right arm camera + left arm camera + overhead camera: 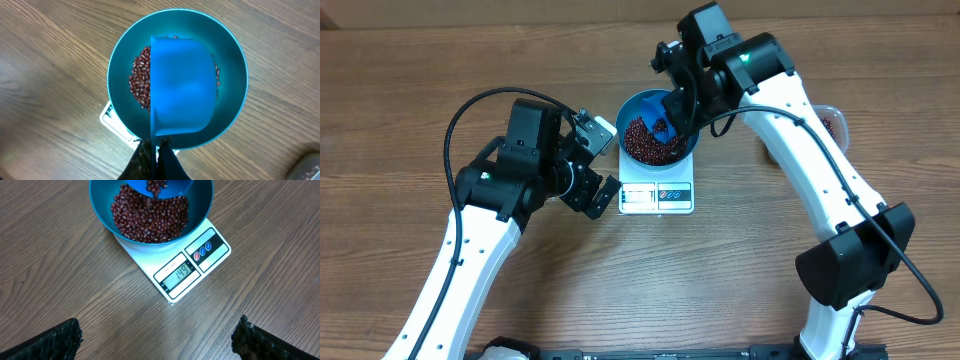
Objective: Scoop item into bowl and weigh 150g on scale
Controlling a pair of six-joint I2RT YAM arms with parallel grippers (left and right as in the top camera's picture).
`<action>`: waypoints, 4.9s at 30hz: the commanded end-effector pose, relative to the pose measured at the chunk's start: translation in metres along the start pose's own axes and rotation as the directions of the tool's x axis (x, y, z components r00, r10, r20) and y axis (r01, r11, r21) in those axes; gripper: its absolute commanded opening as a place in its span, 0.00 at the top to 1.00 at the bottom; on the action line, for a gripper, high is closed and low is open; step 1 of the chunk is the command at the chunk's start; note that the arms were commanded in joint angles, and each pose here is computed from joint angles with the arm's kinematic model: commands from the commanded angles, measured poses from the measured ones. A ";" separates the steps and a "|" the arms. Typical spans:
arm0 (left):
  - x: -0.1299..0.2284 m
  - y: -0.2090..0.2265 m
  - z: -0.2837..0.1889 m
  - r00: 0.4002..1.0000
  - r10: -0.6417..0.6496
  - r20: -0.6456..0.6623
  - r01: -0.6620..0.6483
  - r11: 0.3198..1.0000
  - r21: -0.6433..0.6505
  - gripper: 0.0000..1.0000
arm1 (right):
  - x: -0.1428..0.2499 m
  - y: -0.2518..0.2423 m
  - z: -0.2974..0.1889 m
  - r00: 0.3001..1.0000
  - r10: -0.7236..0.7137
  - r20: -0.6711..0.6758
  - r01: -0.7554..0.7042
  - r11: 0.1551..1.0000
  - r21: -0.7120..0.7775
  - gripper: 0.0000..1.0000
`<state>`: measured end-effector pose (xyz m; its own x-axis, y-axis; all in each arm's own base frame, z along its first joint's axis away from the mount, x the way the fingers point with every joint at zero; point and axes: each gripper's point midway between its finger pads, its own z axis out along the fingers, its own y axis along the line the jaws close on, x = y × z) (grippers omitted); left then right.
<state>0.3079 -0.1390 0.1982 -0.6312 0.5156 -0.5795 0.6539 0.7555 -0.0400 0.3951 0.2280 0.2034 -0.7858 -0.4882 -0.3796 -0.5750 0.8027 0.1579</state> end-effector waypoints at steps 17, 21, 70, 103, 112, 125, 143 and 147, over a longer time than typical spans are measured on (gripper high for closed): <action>0.001 -0.003 0.003 1.000 -0.018 -0.005 0.018 1.000 0.018 0.00 | -0.012 -0.014 -0.041 0.989 0.099 0.110 -0.084 0.987 -0.135 0.96; 0.001 -0.003 0.003 1.000 -0.018 -0.005 0.018 1.000 0.018 0.00 | -0.012 -0.014 -0.041 0.989 0.103 0.109 -0.088 0.987 -0.136 0.96; 0.001 -0.003 0.003 1.000 -0.018 -0.005 0.018 1.000 0.018 0.00 | 0.021 -0.102 -0.103 0.930 0.321 0.180 -0.306 0.946 -0.107 0.96; 0.001 -0.003 0.003 1.000 -0.018 -0.005 0.018 1.000 0.018 0.00 | 0.118 -0.237 -0.120 0.793 0.588 0.159 -0.602 0.716 0.354 0.96; 0.001 -0.003 0.003 1.000 -0.018 -0.005 0.018 1.000 0.018 0.00 | 0.123 -0.244 -0.124 0.798 0.581 0.157 -0.586 0.690 0.425 0.96; 0.001 -0.003 0.003 1.000 -0.018 -0.005 0.018 1.000 0.018 0.00 | 0.123 -0.230 -0.129 0.819 0.559 0.129 -0.496 0.576 0.650 0.96; 0.001 -0.003 0.003 1.000 -0.018 -0.005 0.018 1.000 0.018 0.00 | 0.117 -0.219 -0.123 0.749 0.631 0.204 -0.604 0.521 0.604 0.96; 0.001 -0.003 0.003 1.000 -0.018 -0.005 0.018 1.000 0.018 0.00 | 0.104 -0.211 -0.113 0.746 0.632 0.209 -0.633 0.576 0.517 0.96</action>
<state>0.3079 -0.1390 0.1982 -0.6312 0.5156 -0.5795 0.6539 0.7555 -0.0400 0.4064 -0.0458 0.2259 -0.9171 0.1945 -0.3481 0.2884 0.9264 -0.2422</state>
